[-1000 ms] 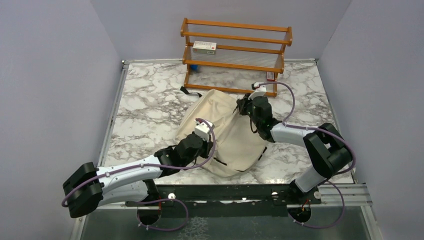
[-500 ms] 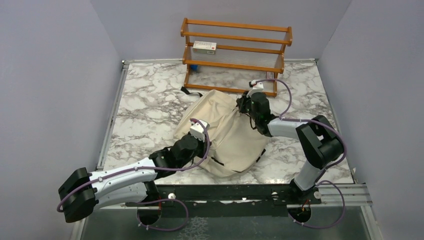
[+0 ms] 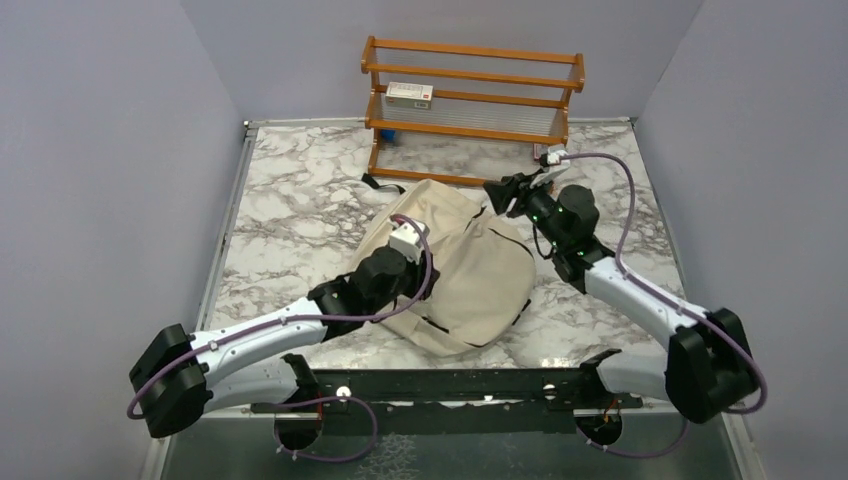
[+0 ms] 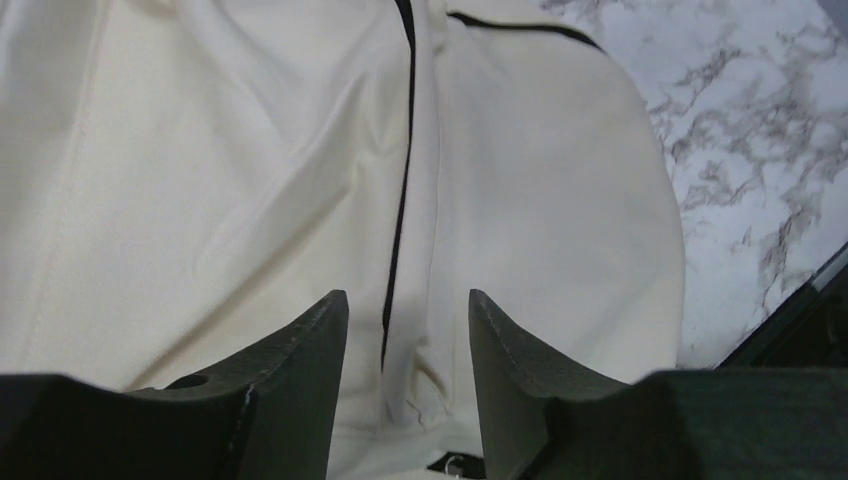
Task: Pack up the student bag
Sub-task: Zip the student bag at the center of the board, then reset both arms
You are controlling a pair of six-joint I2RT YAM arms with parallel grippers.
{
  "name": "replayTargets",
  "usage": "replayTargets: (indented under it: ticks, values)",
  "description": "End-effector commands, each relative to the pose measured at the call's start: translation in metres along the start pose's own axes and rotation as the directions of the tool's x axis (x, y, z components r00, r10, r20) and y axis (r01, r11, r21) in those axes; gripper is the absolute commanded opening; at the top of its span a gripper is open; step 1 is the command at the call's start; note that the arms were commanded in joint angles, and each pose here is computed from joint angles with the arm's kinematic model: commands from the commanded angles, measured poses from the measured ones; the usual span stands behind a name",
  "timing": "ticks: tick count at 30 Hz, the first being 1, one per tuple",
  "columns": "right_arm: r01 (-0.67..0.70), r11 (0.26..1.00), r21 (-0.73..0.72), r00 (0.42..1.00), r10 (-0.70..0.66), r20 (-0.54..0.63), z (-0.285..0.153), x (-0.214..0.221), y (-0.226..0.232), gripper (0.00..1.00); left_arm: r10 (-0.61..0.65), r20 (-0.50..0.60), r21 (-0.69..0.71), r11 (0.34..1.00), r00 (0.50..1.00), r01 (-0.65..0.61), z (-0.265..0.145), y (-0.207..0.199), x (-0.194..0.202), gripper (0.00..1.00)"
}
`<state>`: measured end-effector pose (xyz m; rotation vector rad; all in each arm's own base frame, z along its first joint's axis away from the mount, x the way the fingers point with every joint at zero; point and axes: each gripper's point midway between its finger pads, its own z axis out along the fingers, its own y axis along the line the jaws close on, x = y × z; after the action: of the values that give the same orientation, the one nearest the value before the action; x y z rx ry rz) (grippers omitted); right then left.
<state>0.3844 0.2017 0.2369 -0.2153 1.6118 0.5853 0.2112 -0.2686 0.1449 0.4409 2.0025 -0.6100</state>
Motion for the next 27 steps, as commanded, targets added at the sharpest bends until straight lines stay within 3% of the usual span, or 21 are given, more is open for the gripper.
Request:
replayTargets:
  ticks: [1,4,7,10,14,19,23,27]
  values:
    - [0.007,0.998,-0.070,0.998,-0.011,-0.060,-0.037,0.007,0.017,0.53,-0.056,0.082,0.097,0.994,0.995,0.048,0.012,-0.006,-0.051,0.51]
    - [0.019,1.000,0.014,0.996,-0.017,-0.083,-0.057,0.006,0.004,0.60,-0.101,0.118,0.085,0.992,0.988,0.092,0.015,0.020,-0.075,0.54]
    - [0.030,0.982,0.189,0.995,-0.011,-0.100,-0.078,0.005,-0.024,0.66,-0.126,0.149,0.036,0.992,0.981,0.122,0.013,0.053,-0.095,0.58]
    - [0.016,0.961,0.276,0.998,0.002,-0.063,-0.096,0.001,-0.041,0.74,-0.202,0.180,-0.007,0.978,0.963,0.207,0.005,0.097,-0.111,0.59]
    - [-0.033,0.948,0.317,0.999,0.045,-0.031,-0.115,-0.002,-0.049,0.99,-0.206,0.216,-0.121,0.964,0.954,0.236,-0.012,0.136,-0.120,0.61]
    - [-0.042,0.948,0.315,0.999,0.050,-0.019,-0.134,-0.009,-0.045,1.00,-0.151,0.254,-0.266,0.939,0.955,0.219,-0.035,0.161,-0.115,0.85]
    - [-0.028,0.938,0.347,0.999,0.037,-0.020,-0.149,-0.012,-0.049,1.00,-0.134,0.240,-0.461,0.856,0.962,0.234,-0.055,0.195,-0.098,0.94]
    - [-0.029,0.933,0.360,0.999,0.033,-0.005,-0.160,-0.017,-0.049,1.00,-0.162,0.282,-0.538,0.789,0.946,0.296,-0.071,0.209,-0.088,0.99]
